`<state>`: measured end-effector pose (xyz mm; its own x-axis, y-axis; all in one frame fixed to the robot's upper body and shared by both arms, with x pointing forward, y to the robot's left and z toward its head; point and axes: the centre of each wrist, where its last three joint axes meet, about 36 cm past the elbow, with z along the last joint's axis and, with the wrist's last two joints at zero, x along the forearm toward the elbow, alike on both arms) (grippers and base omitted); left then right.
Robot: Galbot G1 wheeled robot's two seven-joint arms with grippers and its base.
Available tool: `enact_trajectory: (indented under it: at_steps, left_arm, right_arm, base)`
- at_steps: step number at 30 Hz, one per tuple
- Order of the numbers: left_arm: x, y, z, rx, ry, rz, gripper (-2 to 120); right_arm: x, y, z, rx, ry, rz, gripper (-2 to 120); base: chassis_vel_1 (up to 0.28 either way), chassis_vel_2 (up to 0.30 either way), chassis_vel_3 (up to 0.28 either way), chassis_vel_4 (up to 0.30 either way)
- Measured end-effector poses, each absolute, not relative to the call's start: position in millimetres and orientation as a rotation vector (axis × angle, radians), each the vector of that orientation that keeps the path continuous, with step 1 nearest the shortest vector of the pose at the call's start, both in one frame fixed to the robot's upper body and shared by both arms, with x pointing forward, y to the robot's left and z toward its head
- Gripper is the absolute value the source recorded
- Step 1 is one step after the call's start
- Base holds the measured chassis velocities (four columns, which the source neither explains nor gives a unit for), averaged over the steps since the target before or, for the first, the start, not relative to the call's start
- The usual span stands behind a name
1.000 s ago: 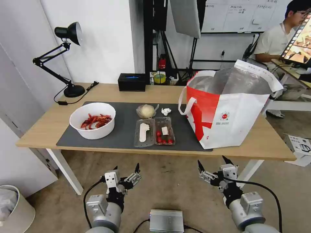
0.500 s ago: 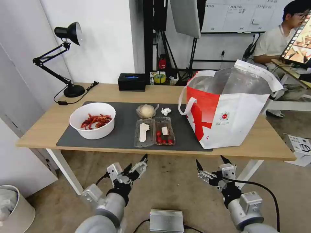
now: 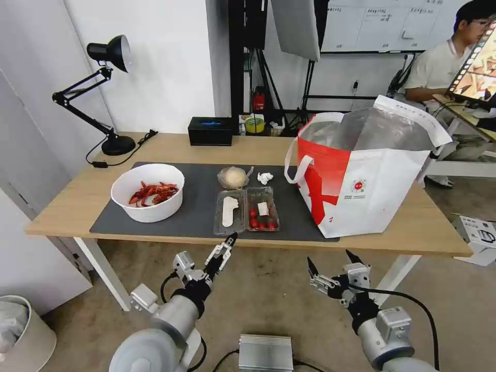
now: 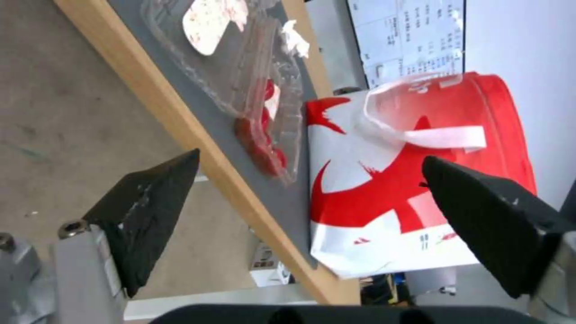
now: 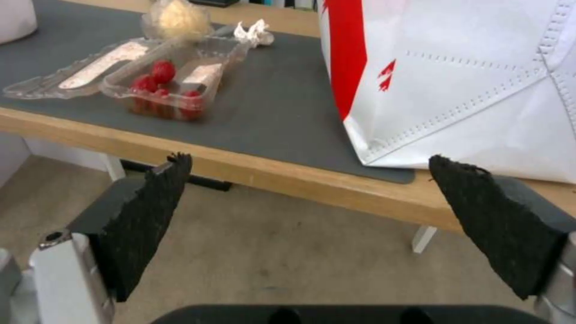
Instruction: Pick up the trash from the table and place it into the takeout bag.
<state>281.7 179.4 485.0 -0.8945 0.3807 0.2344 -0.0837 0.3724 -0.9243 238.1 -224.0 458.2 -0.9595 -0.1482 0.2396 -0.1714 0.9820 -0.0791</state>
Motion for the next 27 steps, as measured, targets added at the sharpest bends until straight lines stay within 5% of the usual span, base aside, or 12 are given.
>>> enact_trajectory:
  at_steps: [27]
  left_arm:
    - [328.8, 172.6, 489.8, -0.139, -2.148, 1.558, 100]
  right_arm:
    - [245.5, -216.7, 445.3, 0.235, -2.87, 0.163, 100]
  base:
    - [0.0, 0.0, 0.0, 0.0]
